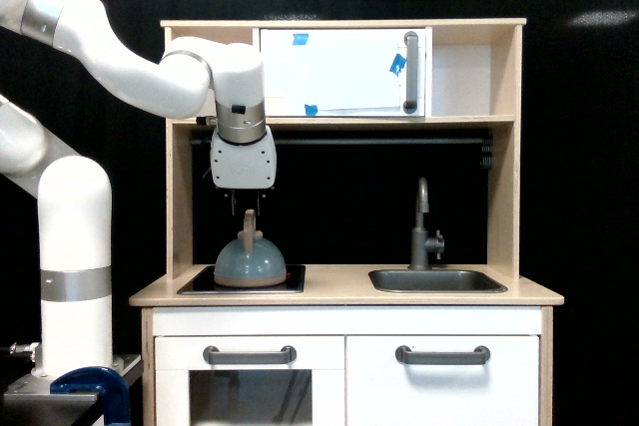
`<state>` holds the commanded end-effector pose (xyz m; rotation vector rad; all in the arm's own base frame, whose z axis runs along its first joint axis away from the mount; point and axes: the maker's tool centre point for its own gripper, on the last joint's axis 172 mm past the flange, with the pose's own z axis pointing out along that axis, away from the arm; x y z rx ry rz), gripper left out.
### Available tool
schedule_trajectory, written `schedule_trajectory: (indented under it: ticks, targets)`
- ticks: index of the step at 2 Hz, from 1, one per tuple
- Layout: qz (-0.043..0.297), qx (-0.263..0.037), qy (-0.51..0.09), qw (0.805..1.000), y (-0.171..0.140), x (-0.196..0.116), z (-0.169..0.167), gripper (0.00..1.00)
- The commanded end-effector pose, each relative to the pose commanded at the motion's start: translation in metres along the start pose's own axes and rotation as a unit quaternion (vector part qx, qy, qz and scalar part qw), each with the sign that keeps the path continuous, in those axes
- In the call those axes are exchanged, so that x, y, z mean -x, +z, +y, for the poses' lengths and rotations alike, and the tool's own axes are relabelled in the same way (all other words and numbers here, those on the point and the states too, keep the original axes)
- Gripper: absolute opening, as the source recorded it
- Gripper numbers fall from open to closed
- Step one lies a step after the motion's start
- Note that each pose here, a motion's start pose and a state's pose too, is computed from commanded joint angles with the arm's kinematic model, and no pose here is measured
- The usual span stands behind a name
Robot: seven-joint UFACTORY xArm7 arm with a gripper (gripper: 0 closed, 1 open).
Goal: Place the teapot on the stove
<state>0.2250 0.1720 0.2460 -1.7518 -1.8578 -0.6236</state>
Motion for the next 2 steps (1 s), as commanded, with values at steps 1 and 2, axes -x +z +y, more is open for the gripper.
schedule_trajectory:
  ticks: [1, 2]
  targets:
    - [0.000, 0.000, 0.000, 1.000, -0.0754, 0.0107, -0.0083, 1.00]
    - [0.000, 0.000, 0.000, 1.000, -0.0722, 0.0132, -0.0102, 1.00]
